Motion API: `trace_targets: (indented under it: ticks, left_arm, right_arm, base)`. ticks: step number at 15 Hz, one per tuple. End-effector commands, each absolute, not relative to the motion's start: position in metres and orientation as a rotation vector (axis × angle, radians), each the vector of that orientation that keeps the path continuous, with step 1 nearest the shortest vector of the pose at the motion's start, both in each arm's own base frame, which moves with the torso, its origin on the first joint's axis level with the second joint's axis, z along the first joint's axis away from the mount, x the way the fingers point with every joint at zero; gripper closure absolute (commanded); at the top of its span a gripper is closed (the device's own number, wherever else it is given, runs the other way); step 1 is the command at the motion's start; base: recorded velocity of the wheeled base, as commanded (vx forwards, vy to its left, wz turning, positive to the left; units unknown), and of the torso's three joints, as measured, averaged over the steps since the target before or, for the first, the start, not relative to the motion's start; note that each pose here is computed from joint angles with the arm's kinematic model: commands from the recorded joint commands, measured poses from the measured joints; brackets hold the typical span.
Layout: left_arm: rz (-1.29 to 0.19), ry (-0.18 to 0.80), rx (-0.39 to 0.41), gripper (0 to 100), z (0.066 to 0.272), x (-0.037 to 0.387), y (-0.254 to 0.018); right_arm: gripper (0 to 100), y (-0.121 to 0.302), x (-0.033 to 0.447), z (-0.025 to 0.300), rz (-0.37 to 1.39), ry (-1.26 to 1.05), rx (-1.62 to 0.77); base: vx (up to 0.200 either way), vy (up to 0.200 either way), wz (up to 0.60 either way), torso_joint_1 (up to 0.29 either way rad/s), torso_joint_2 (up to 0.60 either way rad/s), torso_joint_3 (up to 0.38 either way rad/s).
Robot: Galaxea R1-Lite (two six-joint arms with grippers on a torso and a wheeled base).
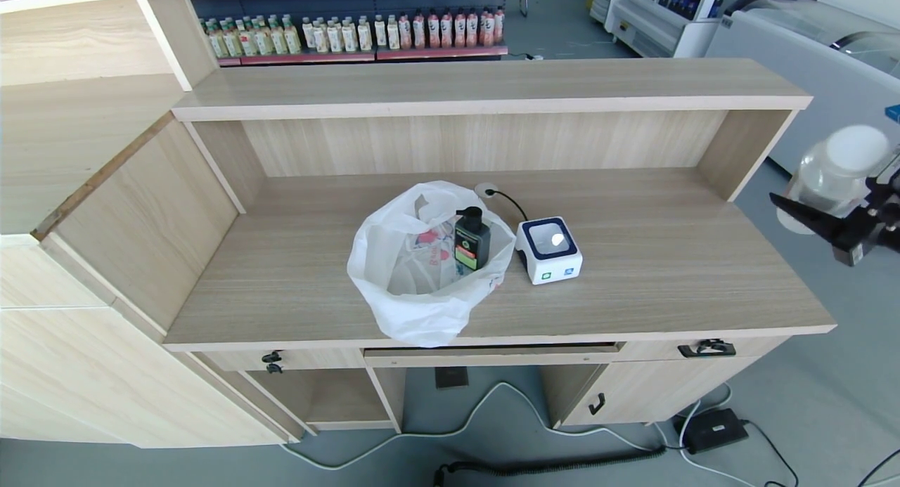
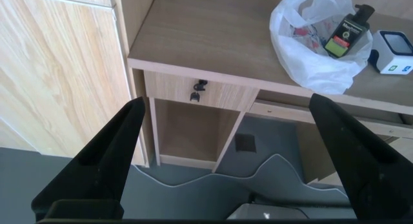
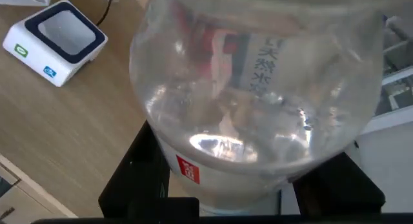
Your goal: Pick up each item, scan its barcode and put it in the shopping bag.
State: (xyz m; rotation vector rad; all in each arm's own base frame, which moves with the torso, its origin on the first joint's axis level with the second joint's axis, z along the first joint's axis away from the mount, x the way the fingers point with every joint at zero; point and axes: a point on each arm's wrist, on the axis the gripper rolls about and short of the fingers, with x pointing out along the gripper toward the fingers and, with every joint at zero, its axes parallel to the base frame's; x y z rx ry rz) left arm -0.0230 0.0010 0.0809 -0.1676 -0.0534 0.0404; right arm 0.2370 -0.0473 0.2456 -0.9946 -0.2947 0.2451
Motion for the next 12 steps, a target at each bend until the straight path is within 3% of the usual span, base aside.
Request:
trace_targets:
  ticks: [1, 4, 12]
  left_arm:
    - [0.040, -0.054, -0.168, 0, 0.081, -0.023, 0.001]
    - [0.040, -0.054, -0.168, 0, 0.081, -0.023, 0.001]
    - [0.042, -0.056, -0.168, 0, 0.081, -0.023, 0.001]
  right_arm:
    - [100, -0.057, 0.261, 0.226, 0.232, -0.280, -1.052]
    - [100, -0.060, 0.272, 0.222, 0.208, -0.328, -1.159]
    - [100, -0.064, 0.320, 0.200, 0.211, -0.476, -1.290]
  base:
    - [0.000, 0.000, 0.00, 0.000, 0.00, 0.000]
    - [0.000, 0.000, 0.00, 0.000, 0.00, 0.000]
    - [0.000, 0.000, 0.60, 0.002, 0.00, 0.002]
